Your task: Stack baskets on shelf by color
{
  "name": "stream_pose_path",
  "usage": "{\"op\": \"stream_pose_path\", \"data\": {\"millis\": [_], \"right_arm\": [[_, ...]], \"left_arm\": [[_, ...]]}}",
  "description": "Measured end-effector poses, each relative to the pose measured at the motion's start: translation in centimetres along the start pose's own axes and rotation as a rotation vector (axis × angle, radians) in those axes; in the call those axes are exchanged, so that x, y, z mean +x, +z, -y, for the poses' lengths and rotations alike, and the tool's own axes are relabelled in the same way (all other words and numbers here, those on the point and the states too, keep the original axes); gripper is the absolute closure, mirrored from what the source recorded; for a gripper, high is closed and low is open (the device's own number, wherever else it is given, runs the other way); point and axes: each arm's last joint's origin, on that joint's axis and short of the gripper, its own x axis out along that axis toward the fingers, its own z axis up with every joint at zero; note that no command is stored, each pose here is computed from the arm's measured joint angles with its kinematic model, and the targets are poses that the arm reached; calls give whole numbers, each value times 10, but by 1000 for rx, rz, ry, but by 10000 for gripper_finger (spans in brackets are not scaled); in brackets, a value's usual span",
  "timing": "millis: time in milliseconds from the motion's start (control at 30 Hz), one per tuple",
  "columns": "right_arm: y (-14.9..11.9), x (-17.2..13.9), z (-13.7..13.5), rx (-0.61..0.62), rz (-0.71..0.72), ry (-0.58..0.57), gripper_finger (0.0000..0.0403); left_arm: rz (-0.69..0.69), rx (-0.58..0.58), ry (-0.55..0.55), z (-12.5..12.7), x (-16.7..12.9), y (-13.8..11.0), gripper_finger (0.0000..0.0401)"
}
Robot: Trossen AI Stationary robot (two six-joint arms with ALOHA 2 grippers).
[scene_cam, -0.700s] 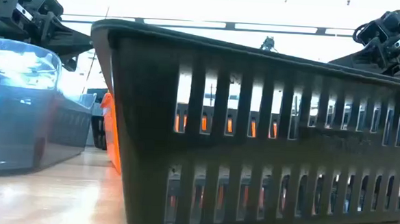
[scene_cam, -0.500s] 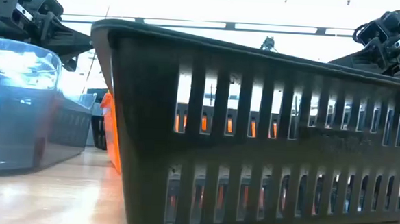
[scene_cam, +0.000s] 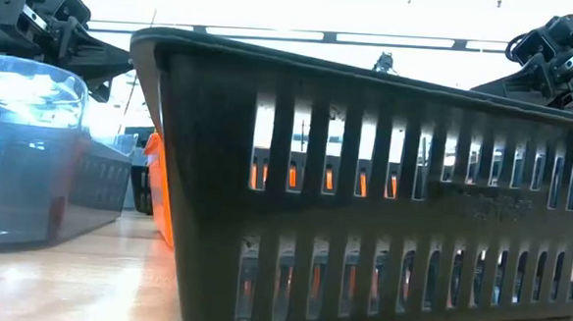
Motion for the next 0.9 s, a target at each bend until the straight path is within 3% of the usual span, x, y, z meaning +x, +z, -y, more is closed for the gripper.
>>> {"op": "stream_pose_path", "data": {"millis": [900], "right_arm": [[0, 0, 0, 0, 0, 0, 386]], "left_arm": [[0, 0, 0, 0, 0, 0, 366]]}}
